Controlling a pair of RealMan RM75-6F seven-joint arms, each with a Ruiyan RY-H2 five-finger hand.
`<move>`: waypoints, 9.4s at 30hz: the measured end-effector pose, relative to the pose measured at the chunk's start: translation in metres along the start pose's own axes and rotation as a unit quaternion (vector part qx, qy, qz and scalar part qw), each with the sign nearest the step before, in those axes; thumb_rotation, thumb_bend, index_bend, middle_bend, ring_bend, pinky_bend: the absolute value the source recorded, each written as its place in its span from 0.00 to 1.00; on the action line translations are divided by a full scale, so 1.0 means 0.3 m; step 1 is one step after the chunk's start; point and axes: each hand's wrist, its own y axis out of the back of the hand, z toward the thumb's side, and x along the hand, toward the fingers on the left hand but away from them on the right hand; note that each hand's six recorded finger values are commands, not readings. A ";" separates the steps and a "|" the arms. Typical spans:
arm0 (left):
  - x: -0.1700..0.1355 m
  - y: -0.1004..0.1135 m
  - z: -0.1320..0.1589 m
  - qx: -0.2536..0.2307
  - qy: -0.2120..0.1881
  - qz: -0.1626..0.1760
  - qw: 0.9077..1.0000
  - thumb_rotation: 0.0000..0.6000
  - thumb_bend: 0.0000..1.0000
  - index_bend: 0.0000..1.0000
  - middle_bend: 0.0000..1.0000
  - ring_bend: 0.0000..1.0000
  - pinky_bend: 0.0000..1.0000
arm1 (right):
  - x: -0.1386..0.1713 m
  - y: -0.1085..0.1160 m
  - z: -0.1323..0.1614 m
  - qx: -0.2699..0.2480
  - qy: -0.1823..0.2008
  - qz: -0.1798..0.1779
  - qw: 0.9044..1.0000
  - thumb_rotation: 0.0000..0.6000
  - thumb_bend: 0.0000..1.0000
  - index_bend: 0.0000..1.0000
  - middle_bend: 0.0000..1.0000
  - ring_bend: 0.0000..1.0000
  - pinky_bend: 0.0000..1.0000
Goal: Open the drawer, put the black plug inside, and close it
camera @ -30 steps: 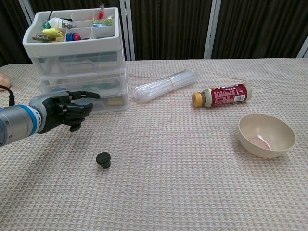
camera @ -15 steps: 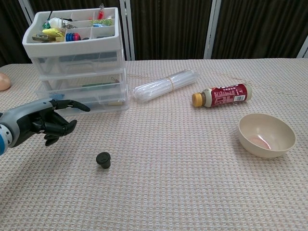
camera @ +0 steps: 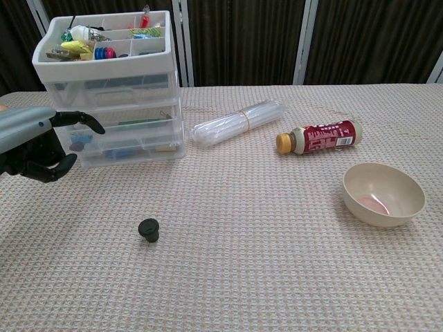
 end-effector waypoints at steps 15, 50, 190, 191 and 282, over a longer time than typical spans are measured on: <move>0.074 0.073 -0.074 0.081 0.076 -0.024 0.994 1.00 0.61 0.22 0.99 0.89 0.80 | -0.001 -0.003 -0.003 0.000 -0.002 0.003 1.000 1.00 0.08 0.02 0.00 0.00 0.00; -0.066 0.047 -0.077 0.039 0.089 -0.093 0.991 1.00 0.55 0.25 0.98 0.89 0.79 | -0.001 -0.005 0.001 0.001 -0.002 0.004 1.000 1.00 0.08 0.02 0.00 0.00 0.00; 0.049 0.114 0.145 0.306 -0.157 0.098 0.934 1.00 0.42 0.23 0.08 0.03 0.15 | 0.000 0.001 -0.009 0.000 -0.006 0.003 1.000 1.00 0.08 0.02 0.00 0.00 0.00; 0.024 0.106 0.148 0.328 -0.180 0.100 0.922 1.00 0.42 0.23 0.06 0.01 0.11 | 0.000 0.001 -0.009 0.000 -0.006 0.003 1.000 1.00 0.08 0.02 0.00 0.00 0.00; 0.074 -0.078 -0.213 0.590 -0.219 -0.077 0.774 1.00 0.45 0.15 0.00 0.00 0.08 | -0.001 -0.002 -0.007 -0.001 -0.007 0.004 1.000 1.00 0.08 0.02 0.00 0.00 0.00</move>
